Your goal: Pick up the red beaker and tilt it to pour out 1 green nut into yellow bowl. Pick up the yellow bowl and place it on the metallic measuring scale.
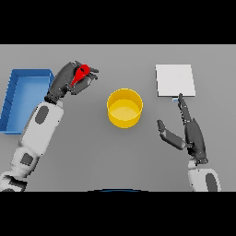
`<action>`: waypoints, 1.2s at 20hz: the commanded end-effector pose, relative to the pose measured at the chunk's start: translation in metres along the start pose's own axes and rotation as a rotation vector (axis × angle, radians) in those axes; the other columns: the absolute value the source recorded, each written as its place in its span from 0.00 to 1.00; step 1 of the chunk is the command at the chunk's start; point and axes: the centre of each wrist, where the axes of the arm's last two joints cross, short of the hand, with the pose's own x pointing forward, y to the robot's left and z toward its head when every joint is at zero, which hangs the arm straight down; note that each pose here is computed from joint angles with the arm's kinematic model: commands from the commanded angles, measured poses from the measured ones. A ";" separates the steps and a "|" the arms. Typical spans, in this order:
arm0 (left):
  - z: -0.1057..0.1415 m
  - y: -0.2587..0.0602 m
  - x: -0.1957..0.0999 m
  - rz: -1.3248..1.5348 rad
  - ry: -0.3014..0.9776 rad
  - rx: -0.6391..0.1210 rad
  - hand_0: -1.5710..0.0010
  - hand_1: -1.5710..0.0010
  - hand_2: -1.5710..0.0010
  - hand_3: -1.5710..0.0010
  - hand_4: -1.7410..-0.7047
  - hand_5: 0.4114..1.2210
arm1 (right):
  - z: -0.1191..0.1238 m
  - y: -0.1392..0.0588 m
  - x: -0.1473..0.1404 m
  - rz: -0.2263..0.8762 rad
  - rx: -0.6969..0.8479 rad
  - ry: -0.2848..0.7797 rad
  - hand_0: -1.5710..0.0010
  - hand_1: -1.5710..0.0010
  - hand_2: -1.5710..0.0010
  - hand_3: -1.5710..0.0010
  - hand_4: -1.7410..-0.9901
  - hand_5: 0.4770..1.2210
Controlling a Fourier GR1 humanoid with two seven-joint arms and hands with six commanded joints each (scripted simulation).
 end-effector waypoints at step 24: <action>-0.054 -0.052 0.097 -1.364 -0.182 -0.596 0.00 0.00 0.00 0.06 0.01 1.00 | 0.005 0.007 -0.002 -0.064 -0.031 0.028 1.00 1.00 1.00 1.00 0.70 0.17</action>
